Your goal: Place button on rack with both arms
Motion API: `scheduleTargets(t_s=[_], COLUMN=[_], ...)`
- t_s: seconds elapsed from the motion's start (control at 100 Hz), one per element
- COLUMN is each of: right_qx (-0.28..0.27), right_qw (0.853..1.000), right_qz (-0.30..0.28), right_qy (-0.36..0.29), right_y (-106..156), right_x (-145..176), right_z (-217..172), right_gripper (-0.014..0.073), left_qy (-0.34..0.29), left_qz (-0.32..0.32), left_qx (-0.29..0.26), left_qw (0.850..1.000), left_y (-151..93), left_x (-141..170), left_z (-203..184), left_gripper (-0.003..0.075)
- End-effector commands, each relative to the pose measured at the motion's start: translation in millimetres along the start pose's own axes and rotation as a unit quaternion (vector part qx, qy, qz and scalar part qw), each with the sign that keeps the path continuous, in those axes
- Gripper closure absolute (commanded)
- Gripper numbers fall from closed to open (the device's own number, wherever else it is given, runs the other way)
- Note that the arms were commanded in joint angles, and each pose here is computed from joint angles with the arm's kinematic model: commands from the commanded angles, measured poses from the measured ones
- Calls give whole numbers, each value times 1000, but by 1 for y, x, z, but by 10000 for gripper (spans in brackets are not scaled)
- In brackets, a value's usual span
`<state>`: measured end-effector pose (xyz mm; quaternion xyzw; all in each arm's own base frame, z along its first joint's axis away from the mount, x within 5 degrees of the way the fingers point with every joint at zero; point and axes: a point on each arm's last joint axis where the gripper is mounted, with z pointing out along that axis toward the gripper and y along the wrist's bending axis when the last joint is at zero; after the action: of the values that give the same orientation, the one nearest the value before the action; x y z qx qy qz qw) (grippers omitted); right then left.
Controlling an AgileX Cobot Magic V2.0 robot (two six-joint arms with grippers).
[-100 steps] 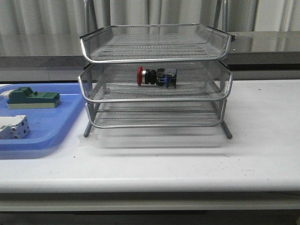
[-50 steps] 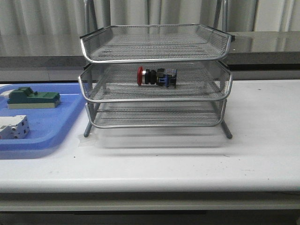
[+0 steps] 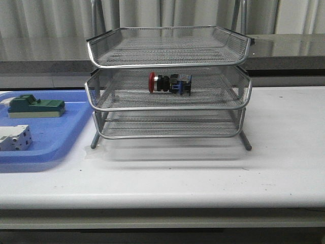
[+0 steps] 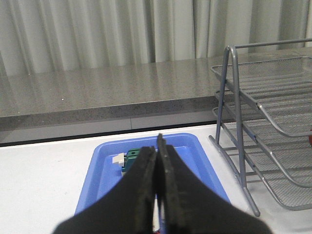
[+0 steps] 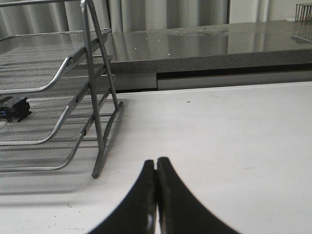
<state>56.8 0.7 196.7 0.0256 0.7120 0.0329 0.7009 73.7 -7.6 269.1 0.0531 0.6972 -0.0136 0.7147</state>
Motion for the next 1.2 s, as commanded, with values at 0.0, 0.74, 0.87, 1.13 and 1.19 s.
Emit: scheduleTargets(t_s=[0.0,0.74,0.87,1.13,1.19], right_qx=[-4,-4,-4,-4,-4], right_qw=[998,998,998,998,998], right_qz=[-4,-4,-4,-4,-4], right_qy=[-61,-61,-61,-61,-61], right_y=[1,1,1,1,1], right_x=[-14,-14,-14,-14,-14], right_z=[-3,-3,-3,-3,-3], right_gripper=[655,655,655,655,655], left_qy=[-38,-38,-38,-38,-38], left_qz=[-12,-12,-12,-10,0], left_qx=[-20,-20,-20,-20,-20], left_qw=[999,999,999,999,999], left_y=[4,4,4,4,4], left_x=[-14,-14,-14,-14,-14], left_z=[0,0,0,0,0], left_gripper=[740,740,740,740,740])
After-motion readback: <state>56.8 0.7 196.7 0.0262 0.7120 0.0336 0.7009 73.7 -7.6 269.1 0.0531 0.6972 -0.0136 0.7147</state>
